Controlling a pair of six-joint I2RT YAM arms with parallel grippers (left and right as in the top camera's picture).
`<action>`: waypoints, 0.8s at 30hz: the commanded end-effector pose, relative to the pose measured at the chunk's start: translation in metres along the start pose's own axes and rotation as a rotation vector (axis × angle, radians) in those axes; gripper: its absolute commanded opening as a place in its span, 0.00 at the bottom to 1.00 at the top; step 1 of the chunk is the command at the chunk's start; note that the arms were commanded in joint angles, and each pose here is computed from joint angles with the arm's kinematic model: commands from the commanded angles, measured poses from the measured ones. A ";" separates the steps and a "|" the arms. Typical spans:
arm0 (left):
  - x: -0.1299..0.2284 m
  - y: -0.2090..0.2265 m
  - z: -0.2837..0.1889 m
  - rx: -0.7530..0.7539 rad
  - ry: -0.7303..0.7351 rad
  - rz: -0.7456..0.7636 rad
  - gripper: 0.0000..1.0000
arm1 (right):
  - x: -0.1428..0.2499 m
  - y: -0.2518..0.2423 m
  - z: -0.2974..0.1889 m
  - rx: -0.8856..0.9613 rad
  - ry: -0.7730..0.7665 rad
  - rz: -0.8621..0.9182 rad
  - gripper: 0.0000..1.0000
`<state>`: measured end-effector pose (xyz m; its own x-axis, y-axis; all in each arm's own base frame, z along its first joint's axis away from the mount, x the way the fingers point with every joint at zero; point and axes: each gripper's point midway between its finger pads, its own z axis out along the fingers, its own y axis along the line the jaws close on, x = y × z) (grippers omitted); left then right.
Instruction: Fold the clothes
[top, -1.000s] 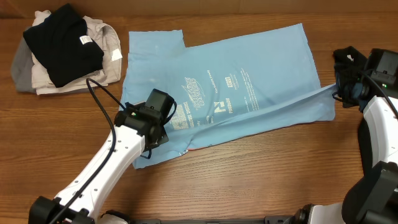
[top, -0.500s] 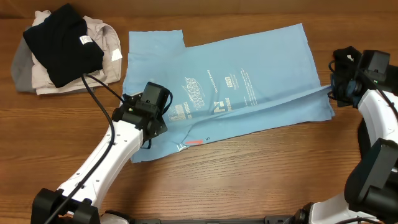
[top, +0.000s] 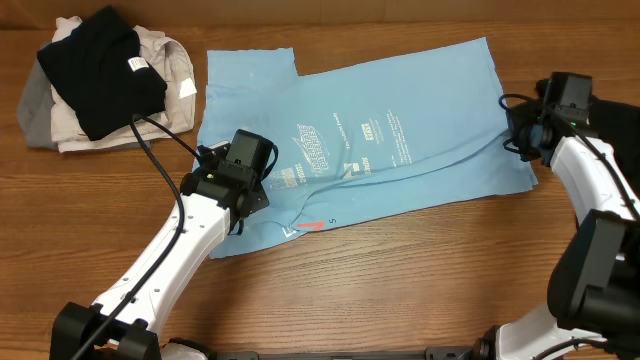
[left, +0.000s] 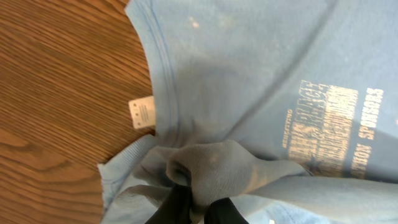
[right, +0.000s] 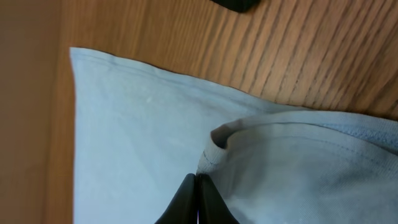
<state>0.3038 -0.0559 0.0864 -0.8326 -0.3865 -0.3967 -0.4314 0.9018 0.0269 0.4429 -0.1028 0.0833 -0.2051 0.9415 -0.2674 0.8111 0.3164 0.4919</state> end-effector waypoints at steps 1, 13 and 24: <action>-0.018 0.010 -0.001 -0.064 -0.071 0.003 0.10 | -0.016 0.009 -0.004 -0.011 -0.065 -0.015 0.05; -0.032 0.034 -0.005 -0.120 -0.067 -0.030 1.00 | -0.031 0.015 -0.025 0.049 -0.074 -0.168 1.00; 0.022 0.007 -0.021 0.051 0.266 0.022 0.52 | -0.029 -0.002 -0.065 0.198 0.073 -0.327 0.36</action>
<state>0.2851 -0.0411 0.1078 -0.8756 -0.4062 -0.2615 -0.4345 0.8988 0.0585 0.4146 -0.1249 0.1455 -0.4516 0.8308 -0.3253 0.8080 0.5355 0.2458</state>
